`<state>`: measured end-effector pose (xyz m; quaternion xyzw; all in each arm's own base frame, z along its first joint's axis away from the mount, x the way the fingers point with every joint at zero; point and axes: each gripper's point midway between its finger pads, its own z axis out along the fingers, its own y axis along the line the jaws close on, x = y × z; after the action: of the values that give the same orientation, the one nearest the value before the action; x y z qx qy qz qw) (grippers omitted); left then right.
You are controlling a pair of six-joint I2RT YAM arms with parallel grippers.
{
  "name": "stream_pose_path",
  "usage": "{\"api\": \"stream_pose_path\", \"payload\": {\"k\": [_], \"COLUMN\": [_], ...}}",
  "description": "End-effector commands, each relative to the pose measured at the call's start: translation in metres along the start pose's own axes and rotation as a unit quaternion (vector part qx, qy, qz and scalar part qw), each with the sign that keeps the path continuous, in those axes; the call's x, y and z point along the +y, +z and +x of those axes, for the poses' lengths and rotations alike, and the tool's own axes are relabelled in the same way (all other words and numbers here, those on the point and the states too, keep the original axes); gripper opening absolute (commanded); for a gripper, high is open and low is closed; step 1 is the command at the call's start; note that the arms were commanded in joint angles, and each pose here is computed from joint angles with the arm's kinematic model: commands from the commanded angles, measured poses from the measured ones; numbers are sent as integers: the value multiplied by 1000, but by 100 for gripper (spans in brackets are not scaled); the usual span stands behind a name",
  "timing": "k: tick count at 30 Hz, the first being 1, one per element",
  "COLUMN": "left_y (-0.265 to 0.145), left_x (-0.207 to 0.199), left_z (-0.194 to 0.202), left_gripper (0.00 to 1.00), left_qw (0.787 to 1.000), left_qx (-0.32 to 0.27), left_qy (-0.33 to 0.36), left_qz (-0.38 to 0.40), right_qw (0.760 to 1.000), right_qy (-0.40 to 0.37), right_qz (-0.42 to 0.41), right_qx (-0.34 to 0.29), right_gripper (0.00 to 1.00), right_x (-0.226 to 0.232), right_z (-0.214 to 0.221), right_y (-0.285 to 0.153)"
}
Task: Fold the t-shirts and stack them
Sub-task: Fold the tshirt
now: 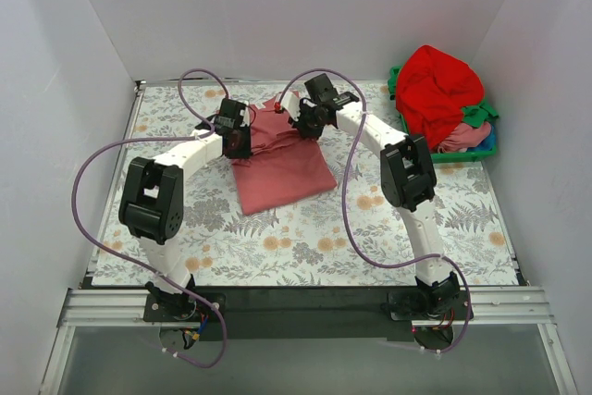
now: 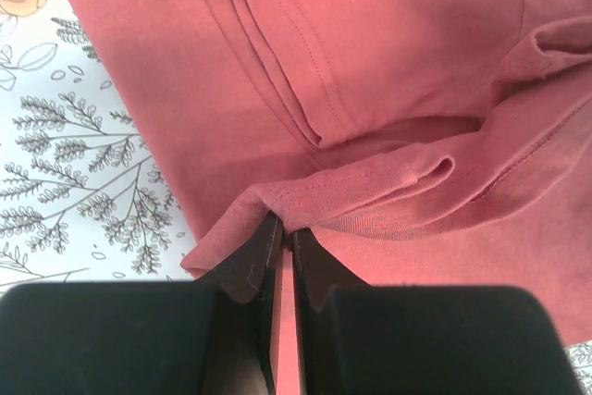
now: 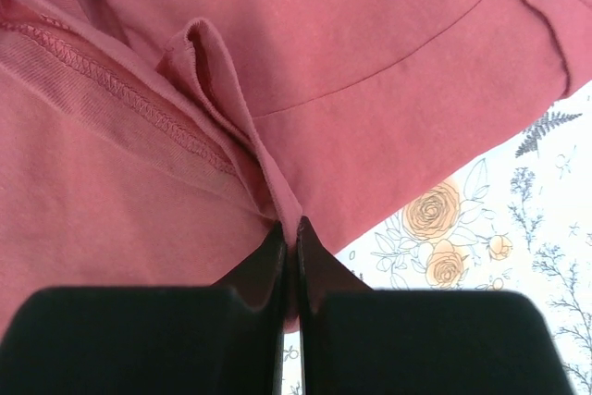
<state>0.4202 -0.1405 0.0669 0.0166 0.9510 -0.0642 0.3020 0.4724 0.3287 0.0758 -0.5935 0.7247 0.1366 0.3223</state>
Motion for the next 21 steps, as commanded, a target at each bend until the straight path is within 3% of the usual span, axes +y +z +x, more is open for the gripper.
{"api": "stream_pose_path", "payload": {"k": [1,2,3,4,6,8,9,13,16,18,21], "left_y": [0,1,5,6,9,5,1,-38,-70,-81,-106], "left_x": [2,3,4,5,12,19,22,38,36,27,-20], "left_z": [-19,-21,-19,-20,-27,-50,-59,-110,-110,-97,-52], "left_gripper": [0,0,2,18,33,55,62,68,75,80,79], "left_qw": [1000,1000,1000,1000,1000,999,998,992,990,989,974], "left_qx": [-18,-18,-12,-10,-13,-38,-50,-119,-141,-144,-129], "left_qy": [3,2,-1,-6,-17,-32,-37,-41,-8,19,77], "left_qz": [4,5,9,8,0,-10,-15,-33,-16,18,171], "right_qw": [999,999,998,998,994,984,980,970,983,989,972], "right_qy": [-4,1,5,12,31,67,83,121,116,82,61], "right_qz": [33,43,54,66,105,165,182,205,118,3,-130], "right_qx": [-18,-13,-13,-9,-11,-13,-5,-44,-79,-125,-184], "right_gripper": [4,8,20,30,46,62,66,70,70,74,81], "right_x": [-16,-19,-23,-27,-41,-62,-67,-80,-51,-8,52], "right_z": [-18,-17,-17,-16,-20,-24,-20,-35,-38,-38,-35], "right_y": [5,6,8,9,6,-6,-8,-44,-65,-81,-108]}}
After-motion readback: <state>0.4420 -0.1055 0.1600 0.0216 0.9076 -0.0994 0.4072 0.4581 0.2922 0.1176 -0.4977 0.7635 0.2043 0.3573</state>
